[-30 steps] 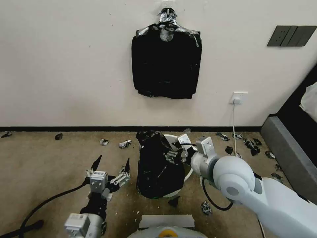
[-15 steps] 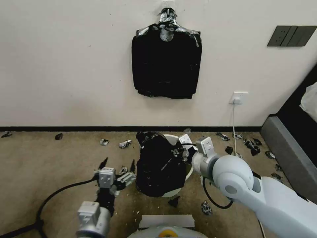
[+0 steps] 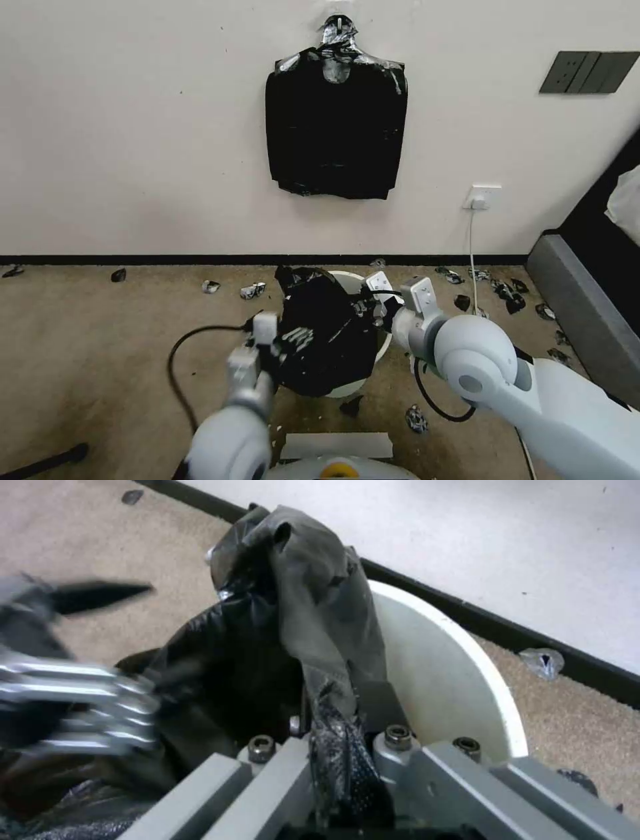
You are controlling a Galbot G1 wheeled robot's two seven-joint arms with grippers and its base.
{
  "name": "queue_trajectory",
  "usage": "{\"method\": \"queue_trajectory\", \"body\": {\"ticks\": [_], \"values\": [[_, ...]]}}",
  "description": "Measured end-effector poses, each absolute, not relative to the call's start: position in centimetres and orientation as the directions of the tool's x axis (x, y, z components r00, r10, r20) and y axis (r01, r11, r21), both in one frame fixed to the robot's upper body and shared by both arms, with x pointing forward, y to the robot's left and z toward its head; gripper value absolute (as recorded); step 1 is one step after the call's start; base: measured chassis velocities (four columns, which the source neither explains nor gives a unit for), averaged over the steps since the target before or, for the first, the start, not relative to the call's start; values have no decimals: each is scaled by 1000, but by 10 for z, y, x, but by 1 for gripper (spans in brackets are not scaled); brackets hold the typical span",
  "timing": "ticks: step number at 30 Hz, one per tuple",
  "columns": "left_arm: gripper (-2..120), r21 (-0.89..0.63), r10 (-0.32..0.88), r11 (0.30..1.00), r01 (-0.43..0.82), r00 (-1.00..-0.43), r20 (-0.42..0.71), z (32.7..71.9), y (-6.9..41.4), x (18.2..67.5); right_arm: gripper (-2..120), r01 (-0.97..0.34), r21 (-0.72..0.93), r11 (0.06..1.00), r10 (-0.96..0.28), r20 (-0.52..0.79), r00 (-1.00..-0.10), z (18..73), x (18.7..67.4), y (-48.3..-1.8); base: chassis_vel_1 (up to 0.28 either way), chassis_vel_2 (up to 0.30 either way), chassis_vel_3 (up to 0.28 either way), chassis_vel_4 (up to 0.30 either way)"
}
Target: Place a trash bag onto the trash bin.
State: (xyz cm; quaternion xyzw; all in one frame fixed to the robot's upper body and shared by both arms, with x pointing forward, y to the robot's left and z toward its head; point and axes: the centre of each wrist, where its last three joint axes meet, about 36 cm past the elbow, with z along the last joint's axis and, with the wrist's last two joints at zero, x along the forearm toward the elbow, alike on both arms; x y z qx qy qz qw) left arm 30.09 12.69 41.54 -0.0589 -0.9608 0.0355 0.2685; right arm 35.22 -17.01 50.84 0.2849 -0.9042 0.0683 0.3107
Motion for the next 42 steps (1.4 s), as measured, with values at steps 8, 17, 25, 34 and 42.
{"method": "queue_trajectory", "body": {"ticks": [8,17,25,34,42], "values": [[100,11,34,999,51,-805,593,417,118,332,0,-552,50,832,-466,604,-647,508,353,-173,0,0,0,0],[95,-30,35,999,20,-750,661,414,113,355,0,-553,58,831,-467,612,-638,504,350,-172,0,0,0,0],[68,-15,4,1000,-10,-682,731,411,108,364,0,-543,69,837,-466,608,-642,504,349,-173,0,0,0,0],[34,-44,9,998,-38,-646,763,409,108,372,0,-537,75,840,-465,607,-644,503,349,-174,0,0,0,0],[9,-68,15,996,-60,-630,776,409,108,374,0,-533,77,842,-466,601,-649,503,349,-175,0,0,0,0]]}}
